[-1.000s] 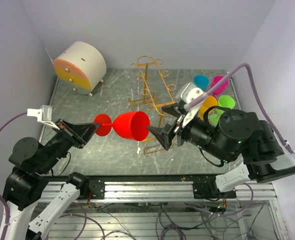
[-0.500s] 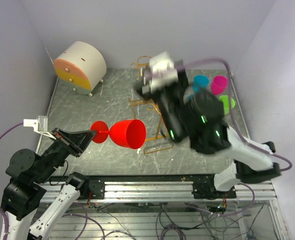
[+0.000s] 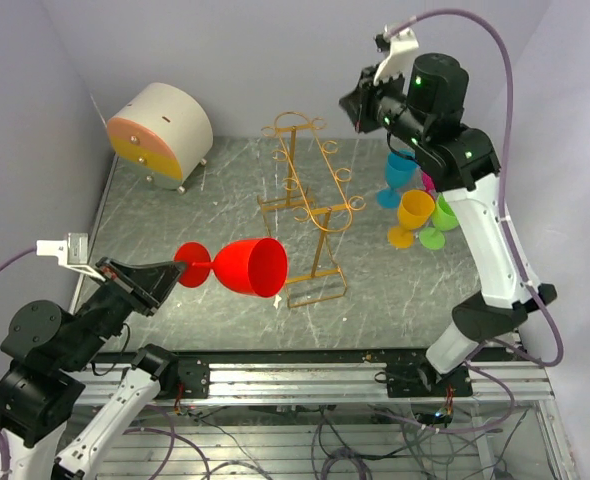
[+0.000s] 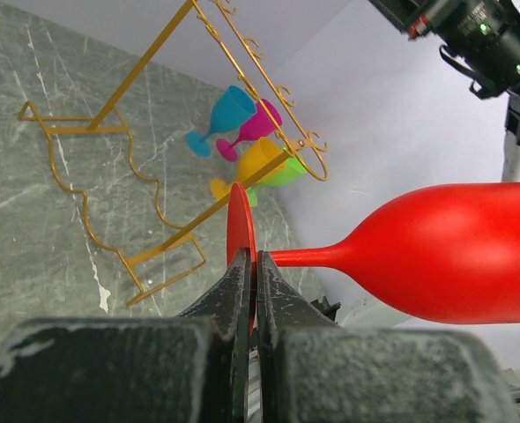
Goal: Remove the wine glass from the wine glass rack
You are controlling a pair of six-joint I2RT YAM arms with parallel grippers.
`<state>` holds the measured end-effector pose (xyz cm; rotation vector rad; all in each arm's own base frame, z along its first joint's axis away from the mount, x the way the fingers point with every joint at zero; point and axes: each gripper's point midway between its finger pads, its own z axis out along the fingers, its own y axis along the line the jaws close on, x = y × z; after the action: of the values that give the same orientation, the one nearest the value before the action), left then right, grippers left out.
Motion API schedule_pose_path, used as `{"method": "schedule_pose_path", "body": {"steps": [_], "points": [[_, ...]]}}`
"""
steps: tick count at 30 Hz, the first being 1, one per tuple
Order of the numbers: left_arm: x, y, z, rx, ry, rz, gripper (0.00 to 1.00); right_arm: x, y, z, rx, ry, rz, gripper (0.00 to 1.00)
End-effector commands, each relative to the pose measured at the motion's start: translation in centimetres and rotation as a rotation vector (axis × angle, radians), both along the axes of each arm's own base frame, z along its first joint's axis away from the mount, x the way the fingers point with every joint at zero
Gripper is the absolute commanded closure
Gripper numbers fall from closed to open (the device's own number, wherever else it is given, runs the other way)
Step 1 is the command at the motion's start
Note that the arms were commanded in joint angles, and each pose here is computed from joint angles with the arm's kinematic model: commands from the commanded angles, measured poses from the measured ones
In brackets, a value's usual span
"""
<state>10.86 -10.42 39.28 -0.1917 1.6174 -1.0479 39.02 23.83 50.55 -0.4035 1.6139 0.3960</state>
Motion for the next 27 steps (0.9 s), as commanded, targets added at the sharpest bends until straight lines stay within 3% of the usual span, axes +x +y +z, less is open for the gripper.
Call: {"method": "schedule_pose_path", "body": {"steps": [1, 3, 5, 7, 15, 19, 27], "points": [[1.4, -0.7, 1.4, 0.030, -0.030, -0.005, 0.93, -11.3, 3.9, 0.5, 0.150, 0.195, 0.495, 1.00], [2.6, -1.6, 1.6, 0.053, -0.017, -0.028, 0.93, -13.8, 3.4, 0.4, 0.129, 0.218, 0.555, 1.00], [3.6, -2.3, 1.7, 0.074, -0.013, -0.044, 0.93, -15.6, 2.5, 0.4, 0.142, 0.219, 0.565, 0.78], [4.5, -2.8, 1.9, 0.098, -0.008, -0.048, 0.93, -16.9, 1.2, 0.9, 0.150, 0.196, 0.539, 0.67], [6.9, -5.0, 4.0, 0.109, -0.031, -0.105, 0.93, -19.5, 1.3, -0.4, 0.148, 0.255, 0.637, 0.46], [7.6, -6.0, 5.7, 0.081, -0.055, -0.136, 0.93, -19.6, 2.0, -1.8, 0.134, 0.296, 0.673, 0.42], [8.7, -7.3, 7.2, 0.077, -0.065, -0.181, 0.93, -19.2, 2.5, -2.8, 0.115, 0.314, 0.680, 0.46]]}}
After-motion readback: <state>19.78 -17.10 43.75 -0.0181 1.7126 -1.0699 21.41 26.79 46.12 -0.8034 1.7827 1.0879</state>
